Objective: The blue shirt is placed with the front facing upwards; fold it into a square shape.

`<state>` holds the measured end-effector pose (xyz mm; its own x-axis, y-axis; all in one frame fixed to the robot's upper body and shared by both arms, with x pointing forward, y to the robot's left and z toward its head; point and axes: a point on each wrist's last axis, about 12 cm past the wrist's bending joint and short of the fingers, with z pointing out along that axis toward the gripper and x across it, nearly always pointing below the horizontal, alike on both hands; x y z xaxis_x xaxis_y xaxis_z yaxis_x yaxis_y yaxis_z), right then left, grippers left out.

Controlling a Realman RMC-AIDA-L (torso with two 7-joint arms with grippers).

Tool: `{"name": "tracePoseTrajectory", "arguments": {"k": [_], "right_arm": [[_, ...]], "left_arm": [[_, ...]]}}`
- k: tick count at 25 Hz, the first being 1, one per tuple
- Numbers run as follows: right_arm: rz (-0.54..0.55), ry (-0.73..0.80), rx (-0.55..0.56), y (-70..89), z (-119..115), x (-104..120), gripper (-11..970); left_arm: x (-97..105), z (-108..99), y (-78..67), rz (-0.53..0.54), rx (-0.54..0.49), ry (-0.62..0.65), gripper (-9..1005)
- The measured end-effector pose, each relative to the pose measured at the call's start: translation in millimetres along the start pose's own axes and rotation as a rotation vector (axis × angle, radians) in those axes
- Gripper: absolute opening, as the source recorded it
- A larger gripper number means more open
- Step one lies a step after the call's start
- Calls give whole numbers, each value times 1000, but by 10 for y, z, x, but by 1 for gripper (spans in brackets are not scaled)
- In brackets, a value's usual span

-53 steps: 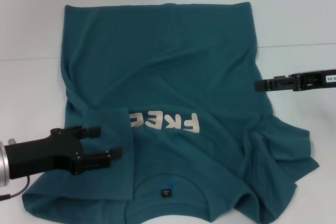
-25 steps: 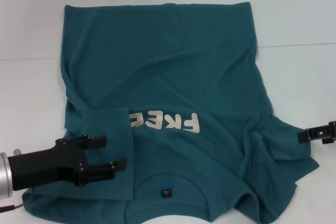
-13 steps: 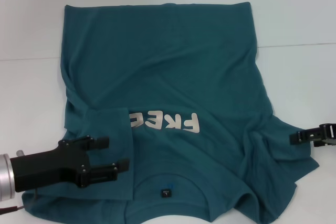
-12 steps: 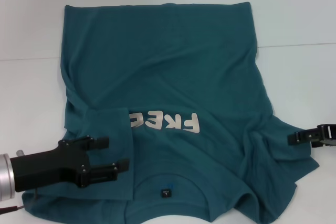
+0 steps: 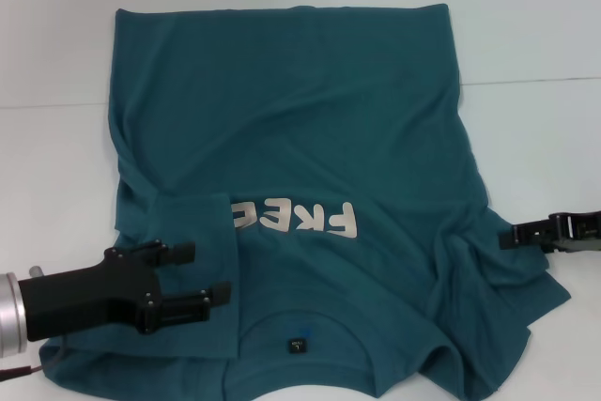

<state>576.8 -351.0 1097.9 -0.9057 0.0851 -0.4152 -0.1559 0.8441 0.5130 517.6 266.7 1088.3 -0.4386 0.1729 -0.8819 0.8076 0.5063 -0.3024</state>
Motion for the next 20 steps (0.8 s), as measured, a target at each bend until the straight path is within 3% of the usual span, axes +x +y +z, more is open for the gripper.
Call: {"name": "tracePoseTrajectory", "arguments": {"k": [2,7,10,20], "right_arm": [[2,-5,1,-6,-2,-5,896],[10,2,2,-29,25,11,705],[10,2,3,-36,30,12,463],[-12,-10,24,-50,-14,-57,367]], "left_arm": [[0,0,0,1,0,0,861],[6,1,-1,-2,0,0,861],[9,4,0,-2,0,1,860],[12,14,2,-6,1,0,860]]}}
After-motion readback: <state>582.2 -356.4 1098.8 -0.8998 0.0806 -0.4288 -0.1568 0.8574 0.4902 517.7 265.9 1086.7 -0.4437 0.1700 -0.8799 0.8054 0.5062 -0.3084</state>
